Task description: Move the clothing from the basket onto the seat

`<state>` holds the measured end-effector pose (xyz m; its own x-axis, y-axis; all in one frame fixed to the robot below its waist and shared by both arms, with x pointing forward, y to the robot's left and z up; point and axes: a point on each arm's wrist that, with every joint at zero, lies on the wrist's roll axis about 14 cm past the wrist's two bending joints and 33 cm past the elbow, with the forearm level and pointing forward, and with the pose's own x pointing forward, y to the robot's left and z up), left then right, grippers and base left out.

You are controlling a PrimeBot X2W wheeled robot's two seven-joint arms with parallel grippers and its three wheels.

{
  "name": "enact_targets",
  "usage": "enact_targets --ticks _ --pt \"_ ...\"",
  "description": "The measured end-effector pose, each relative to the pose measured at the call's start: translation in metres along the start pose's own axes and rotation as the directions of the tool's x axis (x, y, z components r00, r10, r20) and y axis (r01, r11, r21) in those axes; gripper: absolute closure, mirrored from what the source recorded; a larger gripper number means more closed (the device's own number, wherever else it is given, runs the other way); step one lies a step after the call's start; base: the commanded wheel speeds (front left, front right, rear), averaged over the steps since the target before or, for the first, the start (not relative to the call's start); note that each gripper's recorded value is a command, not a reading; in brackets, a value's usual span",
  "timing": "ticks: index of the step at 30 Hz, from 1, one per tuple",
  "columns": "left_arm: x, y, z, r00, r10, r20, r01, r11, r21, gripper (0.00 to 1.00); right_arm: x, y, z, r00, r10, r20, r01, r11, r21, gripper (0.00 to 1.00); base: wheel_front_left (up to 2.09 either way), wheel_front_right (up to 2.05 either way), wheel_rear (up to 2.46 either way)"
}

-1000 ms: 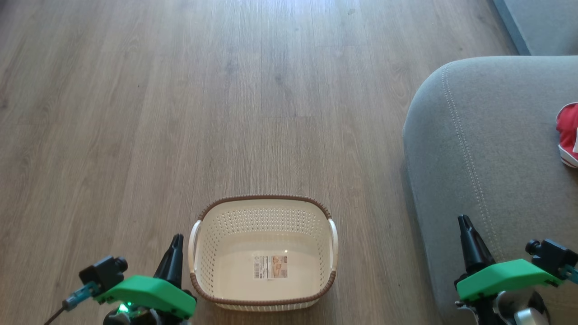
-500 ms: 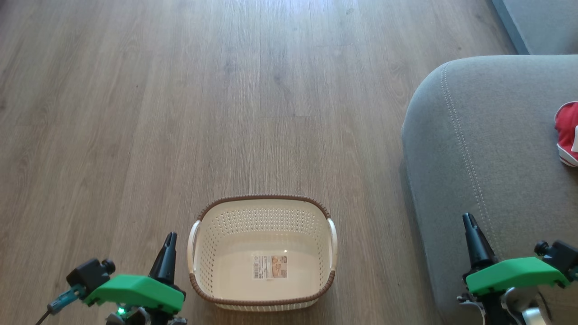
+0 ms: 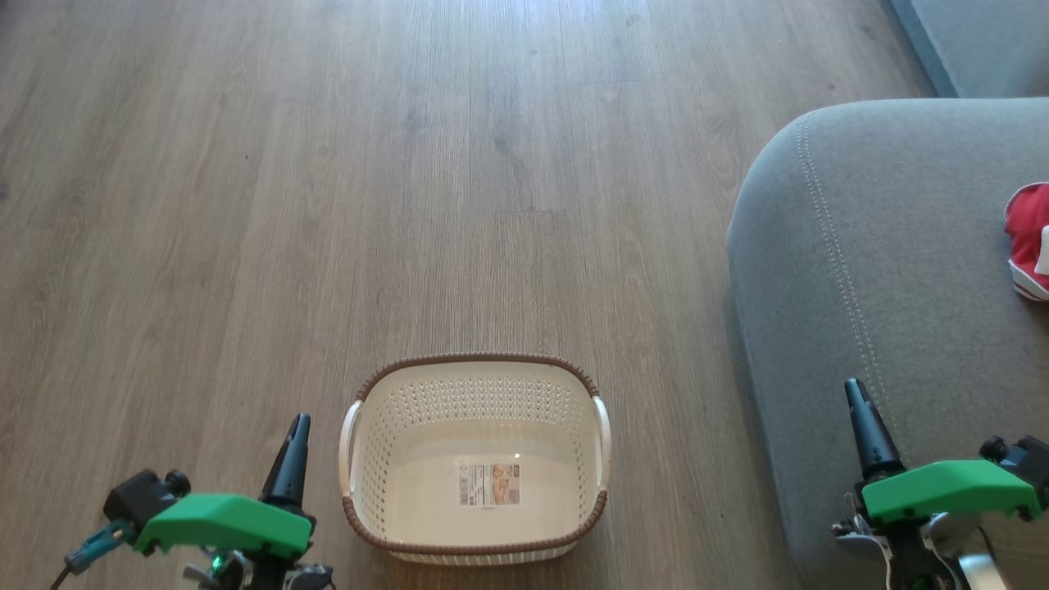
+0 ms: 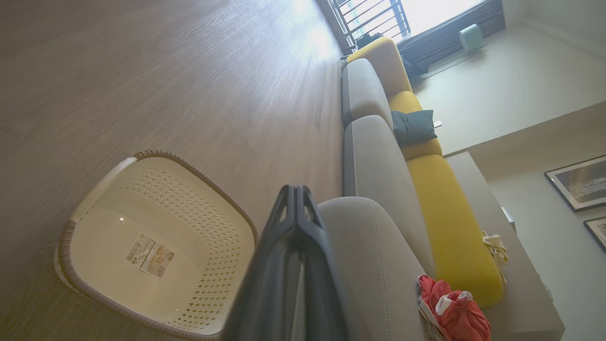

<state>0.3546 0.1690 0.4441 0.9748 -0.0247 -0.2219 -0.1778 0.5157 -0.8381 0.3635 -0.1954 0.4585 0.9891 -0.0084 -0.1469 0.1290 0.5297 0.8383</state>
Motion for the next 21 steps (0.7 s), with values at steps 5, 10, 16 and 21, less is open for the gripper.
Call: enact_targets --ticks 5,10,16,21 --pt "0.004 -0.005 0.004 1.000 -0.019 0.005 0.019 0.998 -0.055 1.00 0.000 -0.001 0.002 1.000 -0.005 0.004 0.005 0.998 0.059 1.00 0.00 0.00 0.00" --pt "0.004 -0.004 0.008 1.000 -0.014 0.007 0.015 0.994 -0.110 1.00 0.000 -0.001 0.002 1.000 -0.008 0.003 0.008 0.993 0.119 1.00 0.00 0.00 0.00" --pt "0.004 -0.005 0.009 1.000 -0.023 0.005 0.023 0.984 -0.174 1.00 0.004 0.003 0.006 1.000 0.004 0.012 -0.006 0.982 0.187 1.00 0.00 0.00 0.00" --pt "0.005 -0.004 0.014 1.000 -0.026 0.015 0.028 0.973 -0.230 1.00 0.004 0.004 0.008 1.000 0.005 0.018 -0.009 0.971 0.240 1.00 0.00 0.00 0.00"
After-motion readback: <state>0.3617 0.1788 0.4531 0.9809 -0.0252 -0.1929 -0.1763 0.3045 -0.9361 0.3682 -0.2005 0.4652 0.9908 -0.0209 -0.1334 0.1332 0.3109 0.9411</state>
